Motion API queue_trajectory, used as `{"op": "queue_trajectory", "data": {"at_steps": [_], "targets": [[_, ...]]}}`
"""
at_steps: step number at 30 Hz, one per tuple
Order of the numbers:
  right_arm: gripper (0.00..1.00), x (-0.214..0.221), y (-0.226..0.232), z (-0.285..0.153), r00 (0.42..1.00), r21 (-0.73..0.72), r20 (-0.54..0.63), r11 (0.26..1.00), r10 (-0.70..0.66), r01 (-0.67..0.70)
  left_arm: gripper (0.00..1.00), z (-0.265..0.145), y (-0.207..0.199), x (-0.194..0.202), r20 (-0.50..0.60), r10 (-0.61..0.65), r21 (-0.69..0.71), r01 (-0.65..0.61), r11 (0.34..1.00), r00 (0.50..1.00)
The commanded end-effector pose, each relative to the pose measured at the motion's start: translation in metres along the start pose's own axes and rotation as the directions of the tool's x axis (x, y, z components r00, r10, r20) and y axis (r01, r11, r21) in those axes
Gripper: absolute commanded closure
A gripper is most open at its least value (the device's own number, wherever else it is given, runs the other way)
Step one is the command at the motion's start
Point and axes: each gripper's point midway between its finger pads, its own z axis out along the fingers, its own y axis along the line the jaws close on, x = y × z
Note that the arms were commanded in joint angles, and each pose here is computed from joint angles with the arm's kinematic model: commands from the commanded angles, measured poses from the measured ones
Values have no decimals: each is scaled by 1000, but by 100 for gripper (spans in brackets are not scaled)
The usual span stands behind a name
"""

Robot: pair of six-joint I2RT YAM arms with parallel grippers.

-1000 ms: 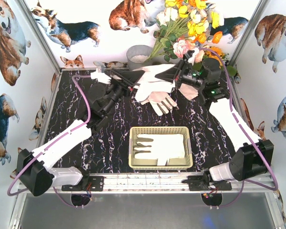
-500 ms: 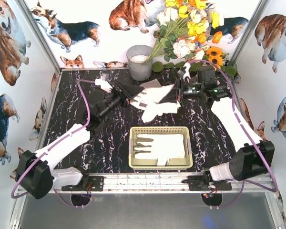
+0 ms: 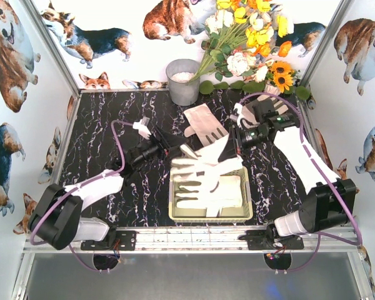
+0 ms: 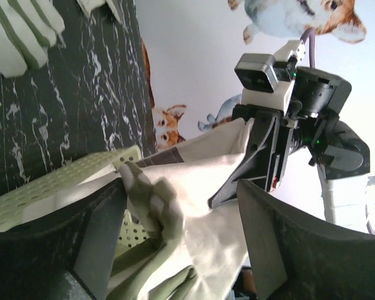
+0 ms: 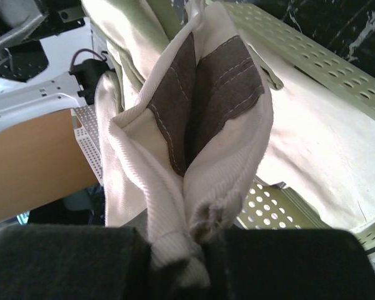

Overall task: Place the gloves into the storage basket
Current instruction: Place the glove in the bin.

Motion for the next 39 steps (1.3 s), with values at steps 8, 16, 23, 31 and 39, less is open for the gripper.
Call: {"op": "queue_trajectory", "data": {"at_steps": [8, 16, 23, 31, 39], "targets": [[100, 6, -32, 23, 999, 13, -21, 999, -45, 45, 43, -8, 39, 25, -164, 66, -117, -86, 989, 984], [100, -3, -28, 26, 1000, 13, -21, 1000, -13, 14, 20, -7, 36, 16, -245, 182, -114, -215, 970, 952], [100, -2, 30, 23, 1000, -169, -18, 986, -18, 15, 8, -1, -19, 3, -317, 397, 60, -400, 915, 861], [100, 0, 98, -1, 998, -336, 24, 940, -62, 67, 4, -12, -75, 28, -476, 469, 327, -345, 880, 744], [100, 3, 137, -26, 991, -434, 77, 892, -106, 128, 3, -36, -82, 64, -588, 450, 380, -261, 887, 672]]}}
